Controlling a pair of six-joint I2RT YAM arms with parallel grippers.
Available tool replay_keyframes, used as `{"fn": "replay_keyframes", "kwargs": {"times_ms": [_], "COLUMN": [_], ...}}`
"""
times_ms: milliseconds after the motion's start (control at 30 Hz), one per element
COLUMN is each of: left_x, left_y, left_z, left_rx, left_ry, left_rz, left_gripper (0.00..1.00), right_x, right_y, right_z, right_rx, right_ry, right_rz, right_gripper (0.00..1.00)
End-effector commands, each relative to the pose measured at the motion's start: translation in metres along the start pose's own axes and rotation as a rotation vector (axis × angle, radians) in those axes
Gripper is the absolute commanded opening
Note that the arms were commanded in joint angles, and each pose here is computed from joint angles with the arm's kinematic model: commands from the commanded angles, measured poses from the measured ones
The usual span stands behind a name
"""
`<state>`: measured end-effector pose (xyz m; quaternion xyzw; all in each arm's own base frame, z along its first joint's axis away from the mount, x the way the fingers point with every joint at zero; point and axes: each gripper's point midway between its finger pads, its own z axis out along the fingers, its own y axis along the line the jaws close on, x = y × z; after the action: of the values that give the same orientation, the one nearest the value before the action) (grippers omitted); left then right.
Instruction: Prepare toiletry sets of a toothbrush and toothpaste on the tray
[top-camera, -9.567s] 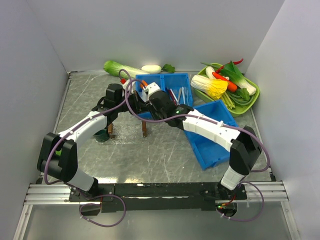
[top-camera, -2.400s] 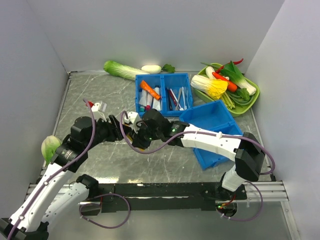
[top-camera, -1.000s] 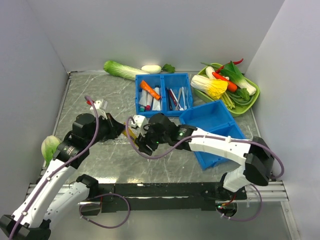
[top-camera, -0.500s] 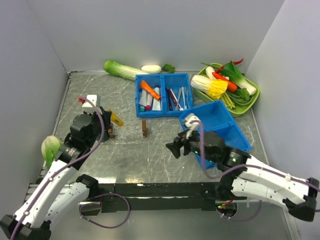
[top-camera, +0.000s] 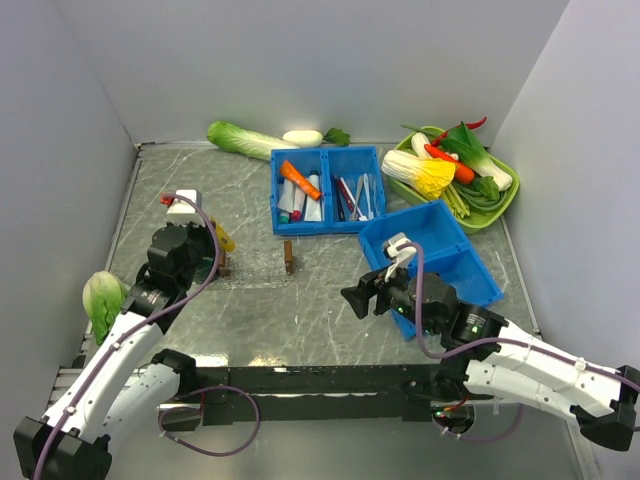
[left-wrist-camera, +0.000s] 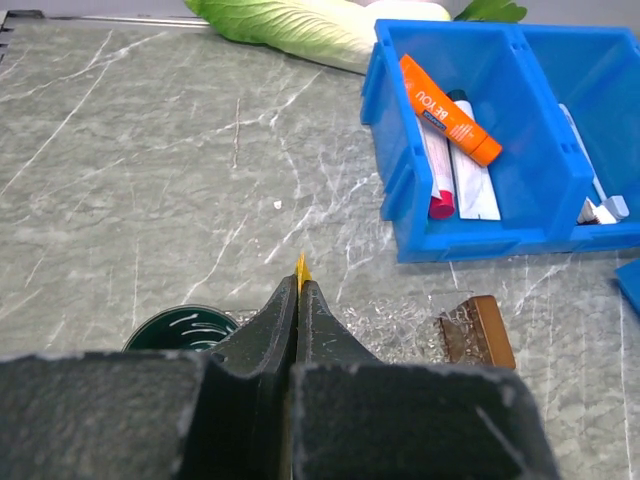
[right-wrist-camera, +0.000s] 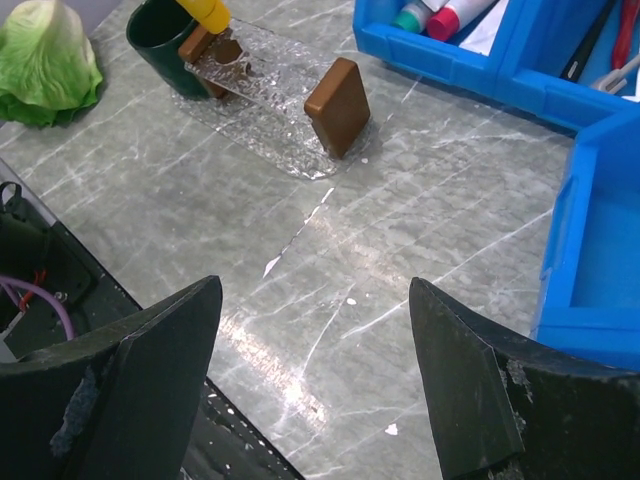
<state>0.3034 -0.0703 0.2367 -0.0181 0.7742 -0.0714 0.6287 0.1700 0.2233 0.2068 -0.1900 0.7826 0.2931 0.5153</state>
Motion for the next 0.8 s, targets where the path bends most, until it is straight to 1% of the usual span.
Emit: {"fn": "replay_keyframes", "kwargs": {"times_ms": [0, 400, 767], "left_x": [-0.025, -0.013, -0.011], "left_y": [-0.010, -0.016, -0.016], "left_z": [0.003, 0.006, 0.004], "left_rx": [0.048, 0.077, 0.074], "left_ry": [-0.084, -0.026, -0.016], "left_rz": [-0.010, -0.016, -0.024], "left_gripper": [0.01, 0.01, 0.01], "right_x": [-0.007, -0.006, -0.003], "right_y": [0.003, 0.000, -0.001], "right_z": [0.006, 0.005, 0.006], "right_rx": [0.002, 0.013, 0.019], "right_ry": [-0.019, -0.025, -0.016], "right_rz": [0.025, 0.030, 0.030], "right_gripper": [0.83, 0.83, 0.83]}}
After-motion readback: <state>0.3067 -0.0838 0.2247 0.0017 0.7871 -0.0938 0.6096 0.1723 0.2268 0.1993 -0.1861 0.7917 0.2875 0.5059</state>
